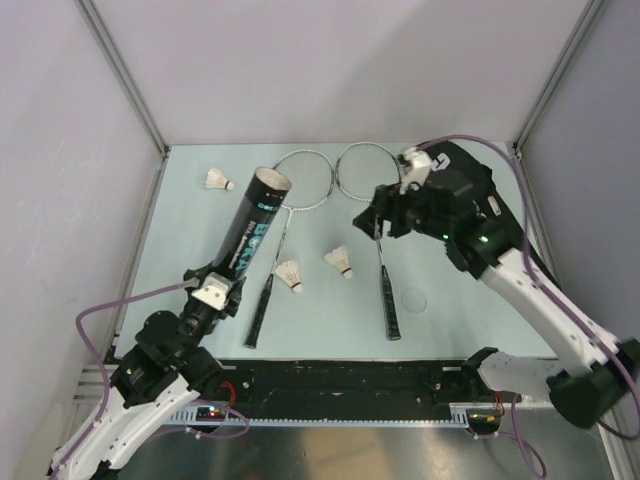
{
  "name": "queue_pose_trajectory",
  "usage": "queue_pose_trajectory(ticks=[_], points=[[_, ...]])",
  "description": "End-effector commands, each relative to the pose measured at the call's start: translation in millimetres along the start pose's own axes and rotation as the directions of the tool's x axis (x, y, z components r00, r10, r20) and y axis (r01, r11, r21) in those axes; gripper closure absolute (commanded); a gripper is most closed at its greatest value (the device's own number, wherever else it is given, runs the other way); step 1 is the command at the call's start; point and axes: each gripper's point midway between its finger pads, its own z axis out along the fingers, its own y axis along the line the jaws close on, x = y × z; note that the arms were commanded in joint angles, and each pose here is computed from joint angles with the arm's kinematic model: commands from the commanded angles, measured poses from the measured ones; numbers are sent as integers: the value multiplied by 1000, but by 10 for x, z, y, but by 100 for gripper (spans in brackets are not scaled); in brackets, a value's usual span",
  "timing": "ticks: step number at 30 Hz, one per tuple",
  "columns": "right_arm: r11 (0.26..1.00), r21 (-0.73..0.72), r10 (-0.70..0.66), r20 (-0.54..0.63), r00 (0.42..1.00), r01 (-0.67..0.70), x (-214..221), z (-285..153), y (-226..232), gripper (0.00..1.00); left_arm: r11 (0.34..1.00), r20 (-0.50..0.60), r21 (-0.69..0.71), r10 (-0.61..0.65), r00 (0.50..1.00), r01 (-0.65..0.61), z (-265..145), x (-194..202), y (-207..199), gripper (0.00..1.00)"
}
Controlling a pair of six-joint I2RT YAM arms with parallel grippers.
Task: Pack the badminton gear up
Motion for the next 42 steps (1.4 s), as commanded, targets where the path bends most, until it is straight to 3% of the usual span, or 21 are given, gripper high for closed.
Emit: queue_pose_trajectory(ticks=[1,8,13,22,34,39,42], points=[[980,-50,-200,-130,971,195,252,417,-168,26,983,251,-98,-129,959,158,-184,-489,286,65],[947,-205,-300,-300,905,246,784,1077,-342,23,987,328,-18,-147,933,162,-257,-598,174,64],[938,-299,-300,-442,846,177,1106,1426,-389,24,986,331,81,-164,929,145,-235,-684,4,64],[939,-329,-287,-595,750,99,1526,1865,-597,26,961,359,238,-223,906,142,-282,-773,-271,63],[949,-309,-281,-736,616,64,1807,1634,-868,31,957,321,265,-200,926,115,-198,-681,-377,62],[956,-292,-252,-762,597,31,1797,1424,-922,35,958,300,267,-190,935,109,-161,-654,-395,62],[962,-275,-222,-782,582,-2,1836,1301,-962,42,952,300,287,-193,934,105,-166,-663,-434,62]])
